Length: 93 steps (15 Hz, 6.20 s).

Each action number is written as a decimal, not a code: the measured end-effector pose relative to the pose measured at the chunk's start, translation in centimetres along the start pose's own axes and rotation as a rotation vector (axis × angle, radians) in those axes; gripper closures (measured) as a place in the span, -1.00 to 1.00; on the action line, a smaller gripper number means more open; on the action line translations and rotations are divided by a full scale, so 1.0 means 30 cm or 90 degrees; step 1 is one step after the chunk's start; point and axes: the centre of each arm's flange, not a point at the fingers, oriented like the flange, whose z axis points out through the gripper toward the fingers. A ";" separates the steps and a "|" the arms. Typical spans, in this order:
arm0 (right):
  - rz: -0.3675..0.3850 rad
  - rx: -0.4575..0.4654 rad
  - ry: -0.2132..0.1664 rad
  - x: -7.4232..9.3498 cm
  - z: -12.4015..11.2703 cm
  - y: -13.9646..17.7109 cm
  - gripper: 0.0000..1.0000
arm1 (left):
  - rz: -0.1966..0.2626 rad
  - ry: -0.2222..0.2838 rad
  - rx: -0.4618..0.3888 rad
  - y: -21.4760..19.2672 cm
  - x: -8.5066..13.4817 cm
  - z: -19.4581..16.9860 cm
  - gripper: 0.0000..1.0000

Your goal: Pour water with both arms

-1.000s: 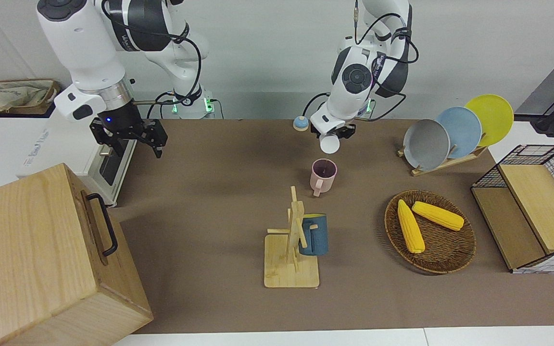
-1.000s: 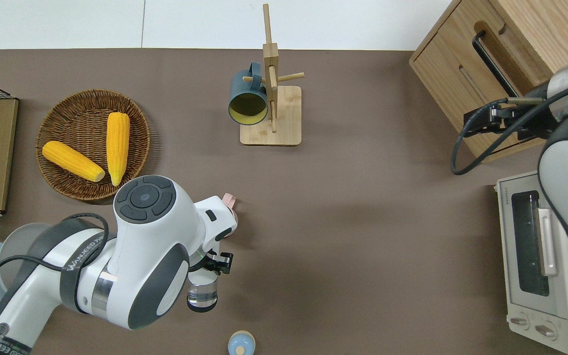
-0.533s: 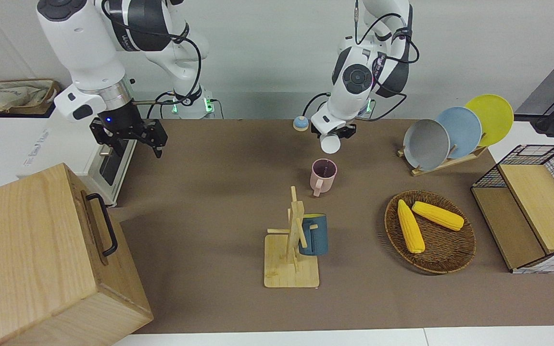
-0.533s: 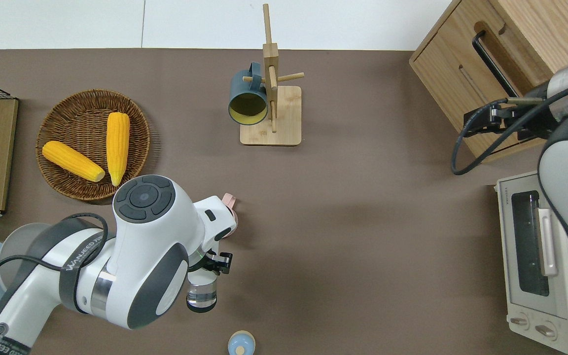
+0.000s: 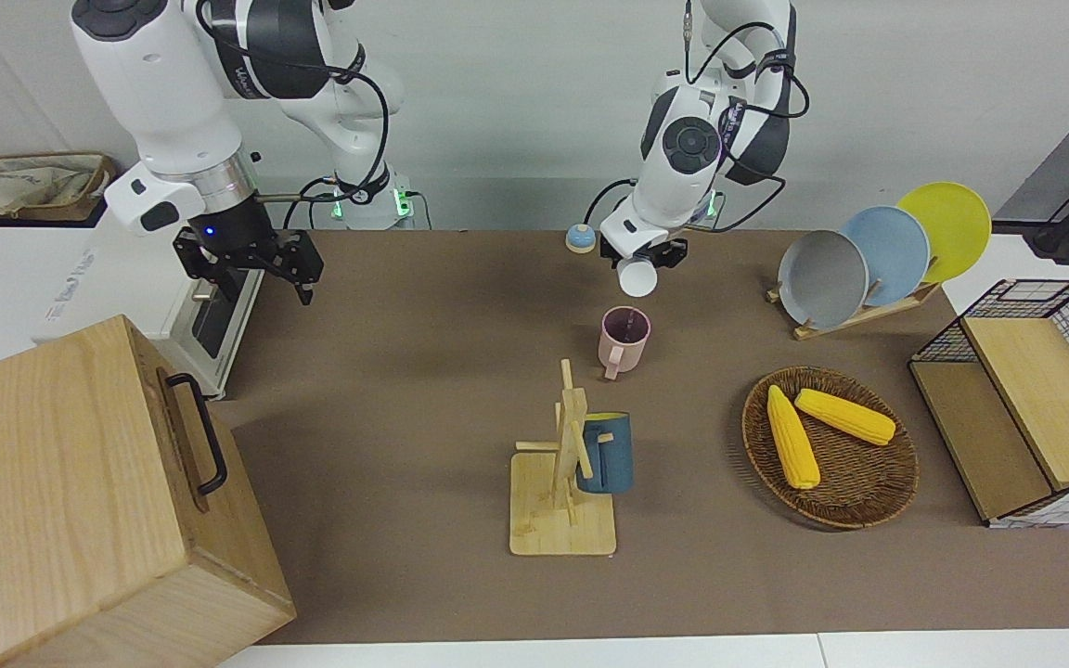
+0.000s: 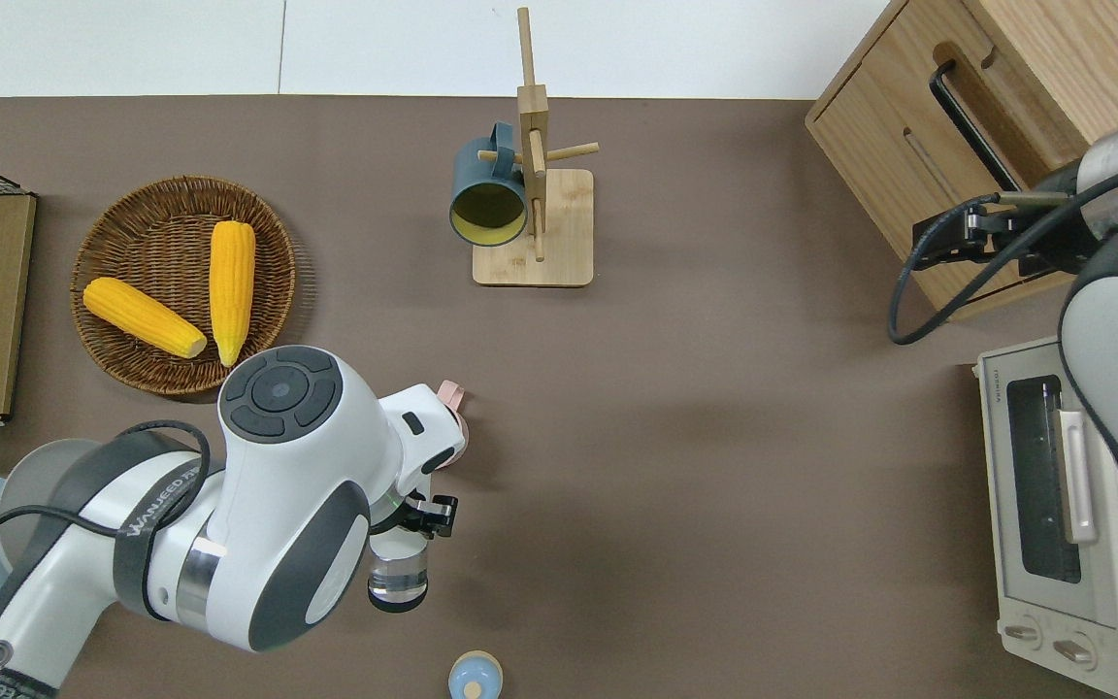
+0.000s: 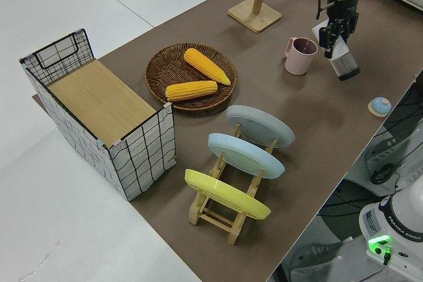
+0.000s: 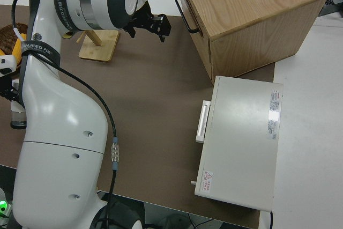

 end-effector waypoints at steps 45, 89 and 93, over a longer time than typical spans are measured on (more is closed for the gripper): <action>0.000 0.000 0.000 0.000 0.000 0.000 -0.99 | -0.129 0.527 0.111 -1.282 -0.050 -0.788 -0.26; 0.000 0.000 0.001 -0.001 -0.003 0.000 -0.99 | -0.062 0.670 0.060 -2.077 -0.014 -0.361 -0.96; 0.000 0.001 0.005 -0.007 -0.018 0.001 -1.00 | -0.080 0.674 0.052 -2.077 -0.016 -0.368 -1.00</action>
